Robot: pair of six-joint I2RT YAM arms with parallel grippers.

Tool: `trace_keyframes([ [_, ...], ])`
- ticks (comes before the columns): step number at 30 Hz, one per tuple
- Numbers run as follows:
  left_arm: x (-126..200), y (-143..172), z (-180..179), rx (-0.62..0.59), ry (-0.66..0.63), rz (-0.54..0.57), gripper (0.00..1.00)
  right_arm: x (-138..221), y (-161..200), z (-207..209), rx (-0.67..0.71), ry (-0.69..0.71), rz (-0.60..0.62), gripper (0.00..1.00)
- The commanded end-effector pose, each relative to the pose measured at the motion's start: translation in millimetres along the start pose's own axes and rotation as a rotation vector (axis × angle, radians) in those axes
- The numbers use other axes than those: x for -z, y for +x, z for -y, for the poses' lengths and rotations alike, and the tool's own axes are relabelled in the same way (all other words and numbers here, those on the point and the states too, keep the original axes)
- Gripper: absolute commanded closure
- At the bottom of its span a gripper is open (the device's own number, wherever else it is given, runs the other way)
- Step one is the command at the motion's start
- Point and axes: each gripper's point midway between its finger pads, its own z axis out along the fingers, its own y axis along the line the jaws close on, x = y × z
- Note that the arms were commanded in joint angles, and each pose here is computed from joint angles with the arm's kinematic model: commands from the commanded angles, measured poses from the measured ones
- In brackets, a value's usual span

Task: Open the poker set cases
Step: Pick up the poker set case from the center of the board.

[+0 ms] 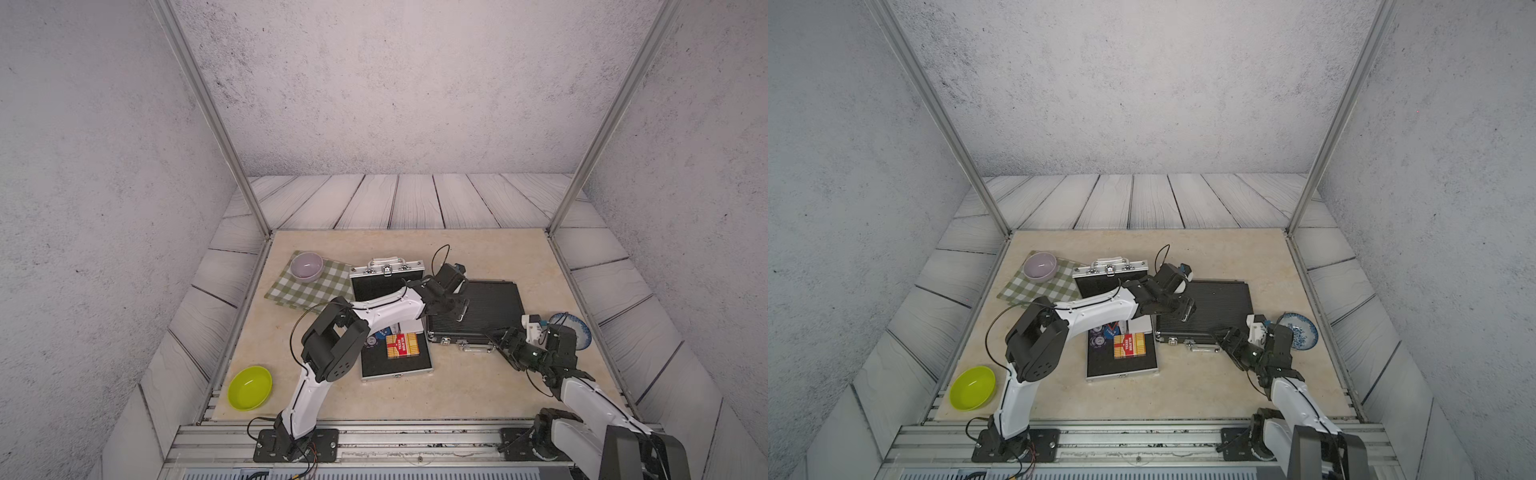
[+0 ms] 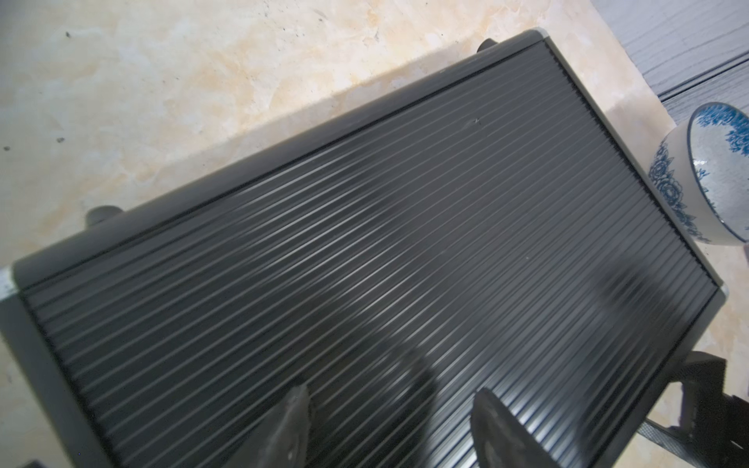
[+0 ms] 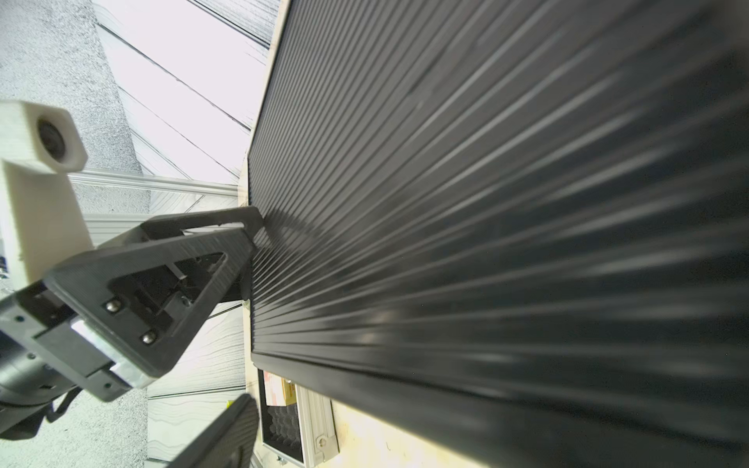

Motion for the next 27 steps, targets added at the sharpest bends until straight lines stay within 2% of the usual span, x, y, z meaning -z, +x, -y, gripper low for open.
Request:
trace_keyframes([
  [1, -26.2, 47.9, -23.8, 0.051, -0.036, -0.153, 0.33, -4.5, -1.5, -4.4, 0.042, -0.043, -0.002, 0.12],
  [6, -30.5, 52.6, -22.6, 0.070, -0.022, -0.171, 0.33, -8.9, -2.0, -6.1, 0.035, -0.063, -0.029, 0.10],
  [11, -33.5, 54.9, -22.5, 0.074, -0.020, -0.180, 0.34, -12.8, 0.9, 2.8, -0.007, -0.029, -0.057, 0.01],
  [15, -33.7, 55.2, -22.1, 0.077, -0.019, -0.183, 0.34, -15.1, 1.8, 2.7, -0.029, -0.040, -0.071, 0.01],
  [21, -37.8, 57.6, -20.6, 0.096, -0.007, -0.191, 0.34, -12.7, 0.7, -12.4, -0.040, -0.110, -0.075, 0.20],
  [27, -38.3, 57.8, -21.0, 0.095, -0.010, -0.192, 0.34, -5.9, -2.4, -31.1, -0.032, -0.161, -0.074, 0.27],
])
